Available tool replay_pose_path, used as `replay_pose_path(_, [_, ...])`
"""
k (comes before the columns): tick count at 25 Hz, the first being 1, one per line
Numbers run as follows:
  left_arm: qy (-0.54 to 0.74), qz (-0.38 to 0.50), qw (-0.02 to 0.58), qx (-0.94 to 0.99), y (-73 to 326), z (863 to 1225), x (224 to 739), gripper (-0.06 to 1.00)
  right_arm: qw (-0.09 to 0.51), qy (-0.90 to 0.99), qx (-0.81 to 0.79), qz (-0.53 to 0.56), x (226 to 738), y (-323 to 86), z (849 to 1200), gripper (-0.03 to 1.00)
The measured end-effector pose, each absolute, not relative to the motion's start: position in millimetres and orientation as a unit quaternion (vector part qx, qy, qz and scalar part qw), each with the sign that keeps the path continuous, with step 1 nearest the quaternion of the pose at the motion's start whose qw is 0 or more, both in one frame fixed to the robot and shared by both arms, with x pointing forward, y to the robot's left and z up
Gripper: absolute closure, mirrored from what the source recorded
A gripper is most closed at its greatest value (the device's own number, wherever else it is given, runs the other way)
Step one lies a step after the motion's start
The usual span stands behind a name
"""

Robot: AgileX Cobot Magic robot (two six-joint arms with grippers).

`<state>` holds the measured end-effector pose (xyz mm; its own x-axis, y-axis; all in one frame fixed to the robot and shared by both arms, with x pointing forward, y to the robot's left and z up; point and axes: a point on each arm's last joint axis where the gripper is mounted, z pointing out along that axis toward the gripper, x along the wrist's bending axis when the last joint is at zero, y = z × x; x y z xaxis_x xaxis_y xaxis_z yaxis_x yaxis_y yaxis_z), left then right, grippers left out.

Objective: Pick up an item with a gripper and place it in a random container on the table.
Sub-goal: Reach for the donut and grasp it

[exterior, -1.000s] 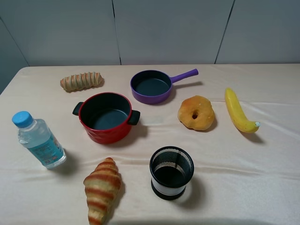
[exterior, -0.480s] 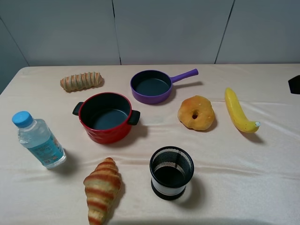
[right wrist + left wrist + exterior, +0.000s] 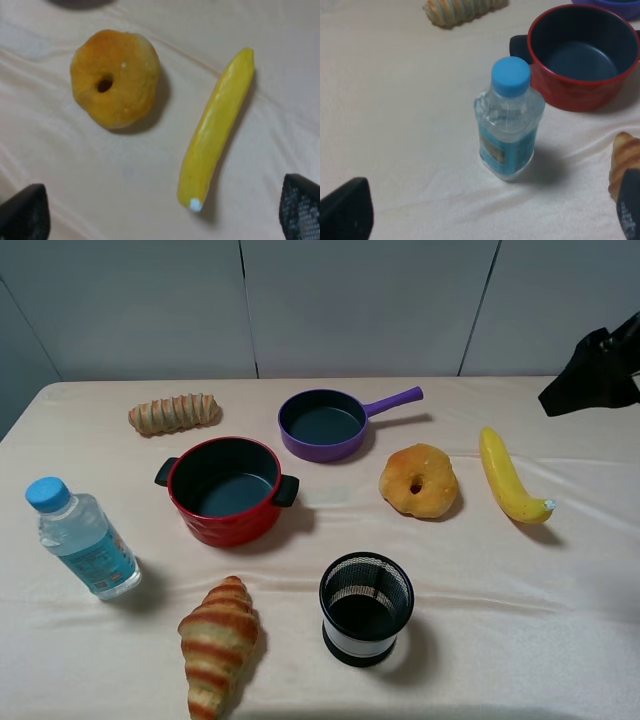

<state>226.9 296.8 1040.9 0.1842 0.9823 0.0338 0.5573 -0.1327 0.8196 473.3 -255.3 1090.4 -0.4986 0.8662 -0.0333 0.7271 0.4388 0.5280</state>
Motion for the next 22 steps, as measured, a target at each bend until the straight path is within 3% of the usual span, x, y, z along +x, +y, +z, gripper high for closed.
replay_pose_path(16, [0.56, 0.307, 0.346, 0.687, 297, 1041, 227, -0.04, 0.068, 0.892, 0.398, 0.202, 552, -238, 1038, 0.27])
replay_pose_path(22, [0.56, 0.307, 0.346, 0.687, 297, 1041, 227, -0.04, 0.064, 0.905, 0.372, 0.196, 566, -226, 1016, 0.27])
